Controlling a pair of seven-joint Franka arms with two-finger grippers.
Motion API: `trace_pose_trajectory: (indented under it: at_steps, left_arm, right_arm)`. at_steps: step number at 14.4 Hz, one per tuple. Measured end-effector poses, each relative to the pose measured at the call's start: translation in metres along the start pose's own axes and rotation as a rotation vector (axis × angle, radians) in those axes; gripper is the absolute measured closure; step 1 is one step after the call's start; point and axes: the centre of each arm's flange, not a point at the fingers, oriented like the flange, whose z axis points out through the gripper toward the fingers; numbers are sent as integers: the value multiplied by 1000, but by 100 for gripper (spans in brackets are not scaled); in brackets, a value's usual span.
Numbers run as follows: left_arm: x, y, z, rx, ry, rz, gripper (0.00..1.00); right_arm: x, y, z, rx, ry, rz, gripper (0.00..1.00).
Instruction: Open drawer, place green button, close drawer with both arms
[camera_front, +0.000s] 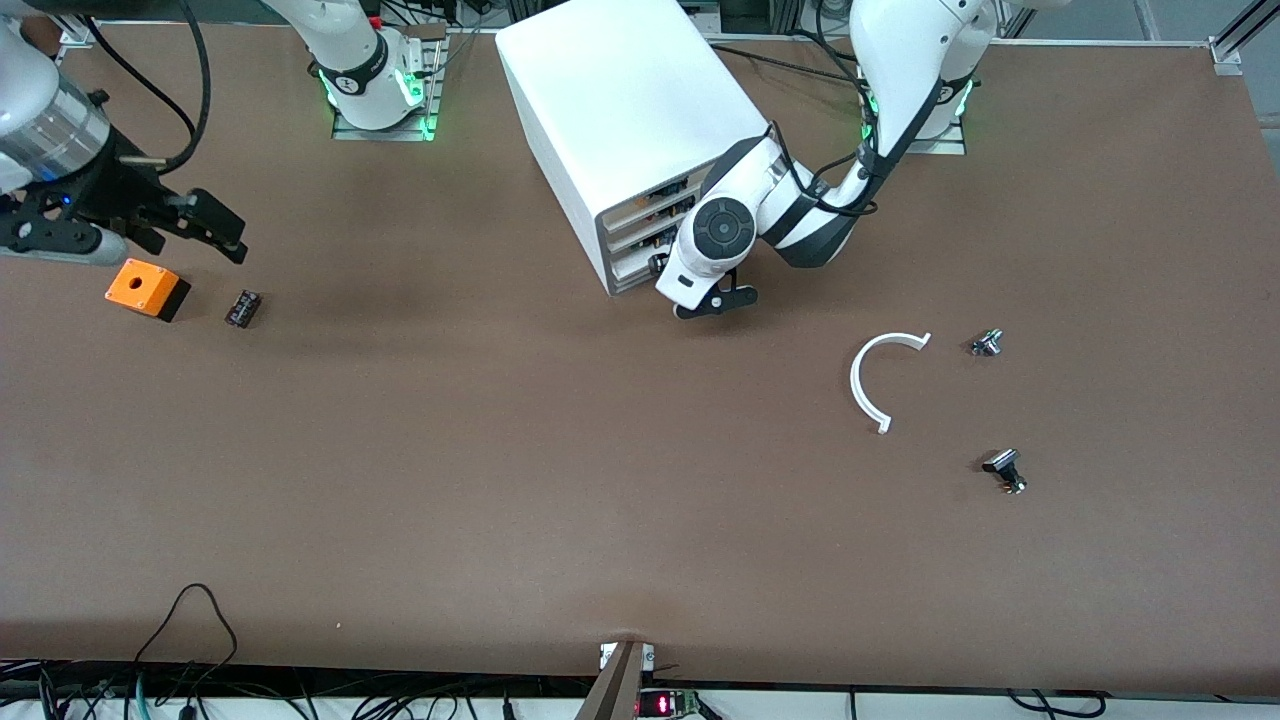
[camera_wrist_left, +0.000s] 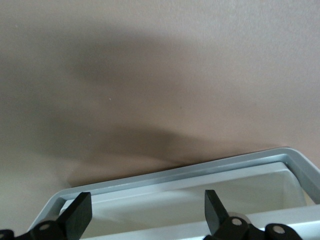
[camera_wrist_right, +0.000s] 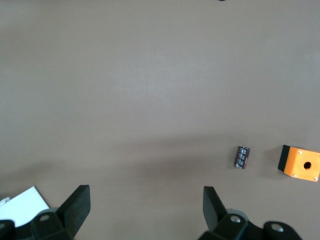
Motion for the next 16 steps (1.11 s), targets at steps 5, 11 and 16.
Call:
trace_pose_trajectory:
  at_steps: [5,11,16]
  left_arm:
    - [-7,3,4,2,-10,9,0]
    - [11,0,-23,-22,1,-11,0]
    - [76,-51,-136,-1,-16,5,0]
  right_arm:
    - [-2,1,-34,7,33,-23,0]
    - [-1,1,-36,7,36,-25,0]
    - [0,1,-37,8,38,-32,0]
